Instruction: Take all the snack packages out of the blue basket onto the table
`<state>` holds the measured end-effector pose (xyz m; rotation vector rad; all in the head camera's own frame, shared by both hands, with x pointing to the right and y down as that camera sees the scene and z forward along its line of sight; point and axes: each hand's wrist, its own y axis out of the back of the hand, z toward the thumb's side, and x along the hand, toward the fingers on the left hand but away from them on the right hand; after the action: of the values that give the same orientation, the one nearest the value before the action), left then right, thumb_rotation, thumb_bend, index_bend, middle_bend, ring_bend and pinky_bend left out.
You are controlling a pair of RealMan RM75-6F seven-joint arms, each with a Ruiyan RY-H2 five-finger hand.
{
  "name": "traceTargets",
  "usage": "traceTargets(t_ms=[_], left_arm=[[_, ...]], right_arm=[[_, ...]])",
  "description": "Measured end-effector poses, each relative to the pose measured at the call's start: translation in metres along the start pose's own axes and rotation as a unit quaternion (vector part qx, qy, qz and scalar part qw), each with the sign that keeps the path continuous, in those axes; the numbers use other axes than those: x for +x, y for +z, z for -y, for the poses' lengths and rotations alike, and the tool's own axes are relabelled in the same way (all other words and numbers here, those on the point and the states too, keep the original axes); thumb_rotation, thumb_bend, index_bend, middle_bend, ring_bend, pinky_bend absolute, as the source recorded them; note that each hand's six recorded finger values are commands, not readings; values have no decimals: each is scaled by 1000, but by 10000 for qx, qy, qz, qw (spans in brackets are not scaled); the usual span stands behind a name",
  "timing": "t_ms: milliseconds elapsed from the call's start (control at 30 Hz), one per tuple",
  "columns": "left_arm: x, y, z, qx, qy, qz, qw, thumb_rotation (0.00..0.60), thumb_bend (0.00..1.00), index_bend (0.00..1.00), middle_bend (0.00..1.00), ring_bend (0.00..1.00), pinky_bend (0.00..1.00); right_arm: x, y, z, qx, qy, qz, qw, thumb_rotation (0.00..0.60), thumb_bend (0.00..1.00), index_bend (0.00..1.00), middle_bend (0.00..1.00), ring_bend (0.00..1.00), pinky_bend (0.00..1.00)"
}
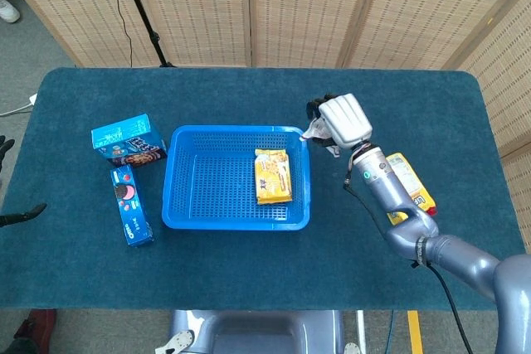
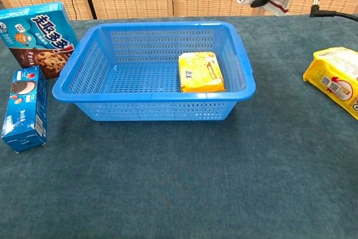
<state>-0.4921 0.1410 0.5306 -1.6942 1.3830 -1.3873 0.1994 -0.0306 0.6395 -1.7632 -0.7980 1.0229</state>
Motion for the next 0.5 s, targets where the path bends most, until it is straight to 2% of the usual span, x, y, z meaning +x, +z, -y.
traceTargets(t_ms=[33,67,167,233,400,500], left_arm=[[0,1,1,9,-7,10,10000,600,35,0,0,0,0],[0,1,1,18,-14,15,10000,600,36,0,0,0,0],[1,3,3,40,-41,25,10000,600,36,0,0,0,0],[1,4,4,45,-50,35,10000,600,36,0,0,0,0],[2,6,6,58,-64,56,9999,600,35,0,0,0,0],[1,6,6,58,-72,55,9999,600,36,0,0,0,0]], right_arm=[[3,-6,5,-82,221,54,9997,600,0,37,14,2,9],[5,-10,8,-180,400,83,9990,600,0,14,0,0,1],[17,-10,16,-600,935,55,9938,600,0,0,0,0,0],[24,1,14,-801,1095,-114,9907,600,0,0,0,0,0],[37,45,-2,-1153,1028,-818,9846,600,0,22,0,0,27],[38,71,-7,-1130,879,-1255,9817,600,0,33,0,0,35]])
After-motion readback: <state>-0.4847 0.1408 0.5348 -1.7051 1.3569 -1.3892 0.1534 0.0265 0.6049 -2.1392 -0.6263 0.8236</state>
